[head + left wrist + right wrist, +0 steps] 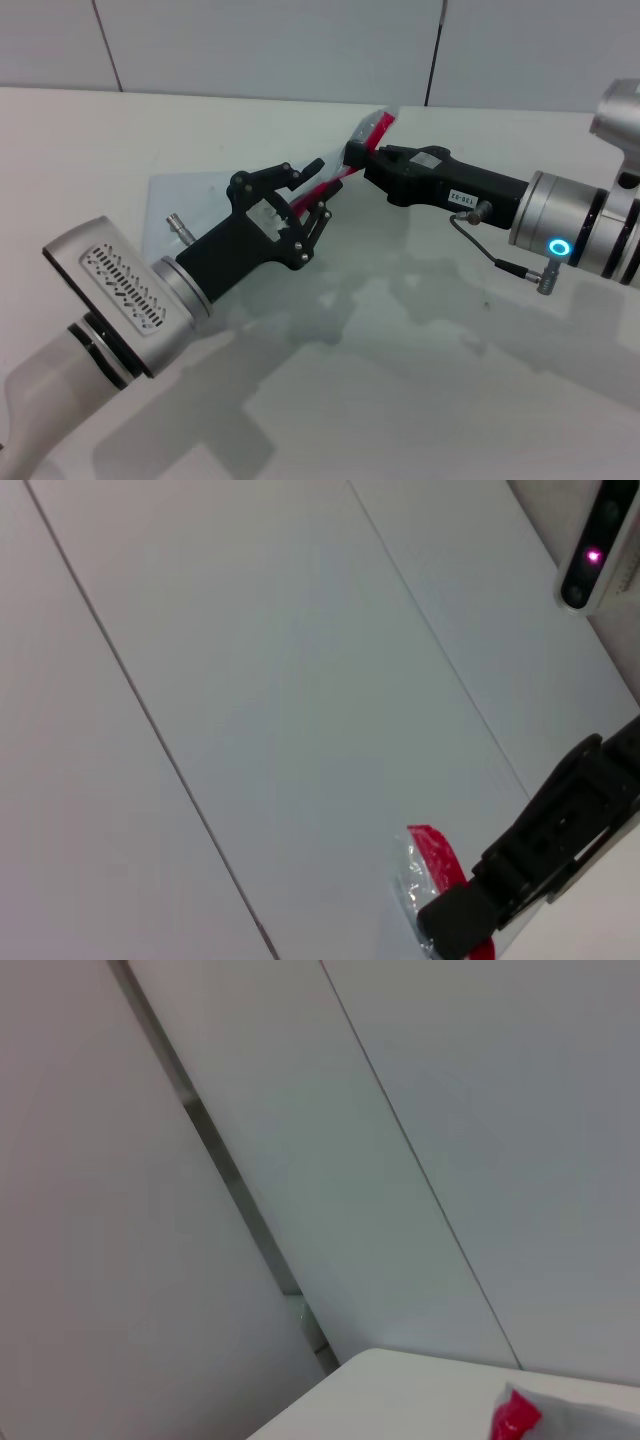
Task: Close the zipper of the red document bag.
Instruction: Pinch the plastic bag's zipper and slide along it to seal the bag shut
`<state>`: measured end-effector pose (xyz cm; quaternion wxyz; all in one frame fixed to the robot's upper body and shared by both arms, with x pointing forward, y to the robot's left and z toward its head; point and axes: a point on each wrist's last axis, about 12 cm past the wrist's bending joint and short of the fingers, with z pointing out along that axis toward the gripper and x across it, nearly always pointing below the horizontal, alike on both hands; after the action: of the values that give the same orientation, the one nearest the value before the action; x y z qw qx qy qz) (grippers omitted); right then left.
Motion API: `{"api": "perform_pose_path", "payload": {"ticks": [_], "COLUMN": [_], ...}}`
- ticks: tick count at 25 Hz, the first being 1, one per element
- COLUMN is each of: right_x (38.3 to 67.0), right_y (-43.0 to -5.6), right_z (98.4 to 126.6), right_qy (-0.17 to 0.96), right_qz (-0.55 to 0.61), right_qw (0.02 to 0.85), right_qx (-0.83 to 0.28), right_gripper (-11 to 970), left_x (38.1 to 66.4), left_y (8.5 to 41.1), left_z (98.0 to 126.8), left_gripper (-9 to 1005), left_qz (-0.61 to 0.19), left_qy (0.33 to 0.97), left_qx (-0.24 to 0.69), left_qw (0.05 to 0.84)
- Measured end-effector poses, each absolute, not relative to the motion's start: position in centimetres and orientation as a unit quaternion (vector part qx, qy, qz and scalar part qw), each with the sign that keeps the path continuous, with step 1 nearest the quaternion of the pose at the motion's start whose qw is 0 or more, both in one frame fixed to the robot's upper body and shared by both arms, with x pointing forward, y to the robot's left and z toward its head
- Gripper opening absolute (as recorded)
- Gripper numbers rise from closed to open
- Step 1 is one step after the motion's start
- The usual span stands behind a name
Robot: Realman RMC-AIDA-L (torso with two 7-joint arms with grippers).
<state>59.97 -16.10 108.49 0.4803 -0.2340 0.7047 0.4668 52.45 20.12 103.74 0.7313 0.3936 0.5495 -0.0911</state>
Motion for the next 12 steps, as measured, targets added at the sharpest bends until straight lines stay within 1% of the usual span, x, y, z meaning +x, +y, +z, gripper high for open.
{"api": "perform_pose_path", "payload": {"ticks": [9, 12], "right_x": [59.99, 60.00], "right_y": [-16.12, -16.13], "right_z": [108.45, 108.45], "right_qy": [0.706, 0.706], "right_qz": [0.465, 0.465], "right_qw": [0.480, 0.480], "right_qx": [-0.233, -0.233], "right_gripper": [11, 11], "left_x": [52.32, 52.35], "left_y": [20.05, 20.04], "left_z": [103.69, 103.71], "left_gripper": [226, 168], "left_qz": [-0.083, -0.083], "left_qy": [0.542, 0.541], "left_qx": [0.405, 0.406], "left_qw": [0.732, 0.731]}}
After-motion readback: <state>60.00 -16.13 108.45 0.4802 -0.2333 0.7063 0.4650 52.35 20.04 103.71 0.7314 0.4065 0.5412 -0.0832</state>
